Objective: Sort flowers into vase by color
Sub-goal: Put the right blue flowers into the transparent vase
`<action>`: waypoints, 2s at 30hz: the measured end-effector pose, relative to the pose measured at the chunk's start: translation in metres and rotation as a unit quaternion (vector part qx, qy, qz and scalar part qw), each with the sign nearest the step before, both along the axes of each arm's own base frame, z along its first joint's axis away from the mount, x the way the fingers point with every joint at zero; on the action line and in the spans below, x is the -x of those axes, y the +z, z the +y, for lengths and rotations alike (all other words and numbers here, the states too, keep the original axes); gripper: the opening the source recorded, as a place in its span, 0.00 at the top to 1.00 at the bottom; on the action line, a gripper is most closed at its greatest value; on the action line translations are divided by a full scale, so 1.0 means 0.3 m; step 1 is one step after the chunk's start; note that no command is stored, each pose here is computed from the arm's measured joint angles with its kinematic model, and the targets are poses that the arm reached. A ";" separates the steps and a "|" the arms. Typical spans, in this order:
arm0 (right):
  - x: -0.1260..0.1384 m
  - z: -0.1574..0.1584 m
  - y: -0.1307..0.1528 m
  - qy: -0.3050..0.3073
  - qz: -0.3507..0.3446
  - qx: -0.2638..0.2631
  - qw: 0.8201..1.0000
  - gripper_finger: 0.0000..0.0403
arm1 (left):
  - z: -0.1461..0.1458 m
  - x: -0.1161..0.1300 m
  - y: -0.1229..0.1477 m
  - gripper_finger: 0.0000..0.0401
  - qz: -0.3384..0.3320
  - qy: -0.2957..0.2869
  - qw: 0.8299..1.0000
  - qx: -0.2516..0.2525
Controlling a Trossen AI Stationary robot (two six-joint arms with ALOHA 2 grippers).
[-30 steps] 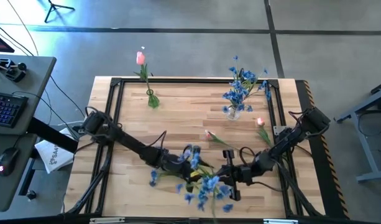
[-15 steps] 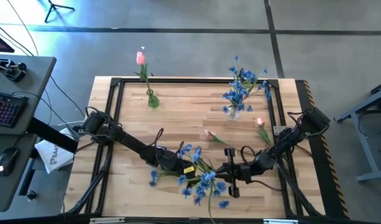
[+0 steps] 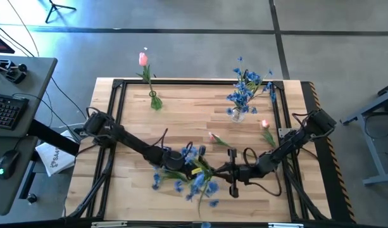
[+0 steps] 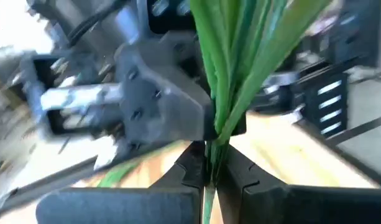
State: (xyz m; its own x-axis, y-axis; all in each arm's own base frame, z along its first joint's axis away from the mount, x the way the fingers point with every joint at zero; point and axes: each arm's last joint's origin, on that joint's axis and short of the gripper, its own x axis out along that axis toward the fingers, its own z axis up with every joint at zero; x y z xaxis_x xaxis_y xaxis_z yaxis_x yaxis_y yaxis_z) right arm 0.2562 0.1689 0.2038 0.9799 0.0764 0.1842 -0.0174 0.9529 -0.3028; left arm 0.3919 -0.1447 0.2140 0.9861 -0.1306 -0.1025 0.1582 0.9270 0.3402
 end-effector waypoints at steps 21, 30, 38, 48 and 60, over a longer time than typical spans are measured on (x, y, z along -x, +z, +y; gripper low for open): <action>-0.028 -0.132 -0.012 -0.059 0.146 -0.136 0.978 0.40 | 0.089 0.046 -0.031 0.99 0.141 0.193 0.970 0.045; -0.042 -0.169 -0.019 -0.102 0.147 -0.150 0.972 0.49 | 0.086 0.047 -0.029 0.99 0.140 0.188 0.971 0.042; -0.057 -0.190 -0.006 -0.074 0.137 -0.141 0.978 0.52 | 0.086 0.045 -0.028 0.99 0.141 0.179 0.973 0.046; -0.053 -0.168 0.012 -0.032 0.117 -0.107 0.987 0.82 | 0.086 0.048 -0.035 0.98 0.151 0.180 0.970 0.057; 0.065 -0.138 0.074 -0.145 0.148 -0.122 0.971 0.99 | 0.115 0.059 -0.066 0.79 0.198 0.211 0.954 0.072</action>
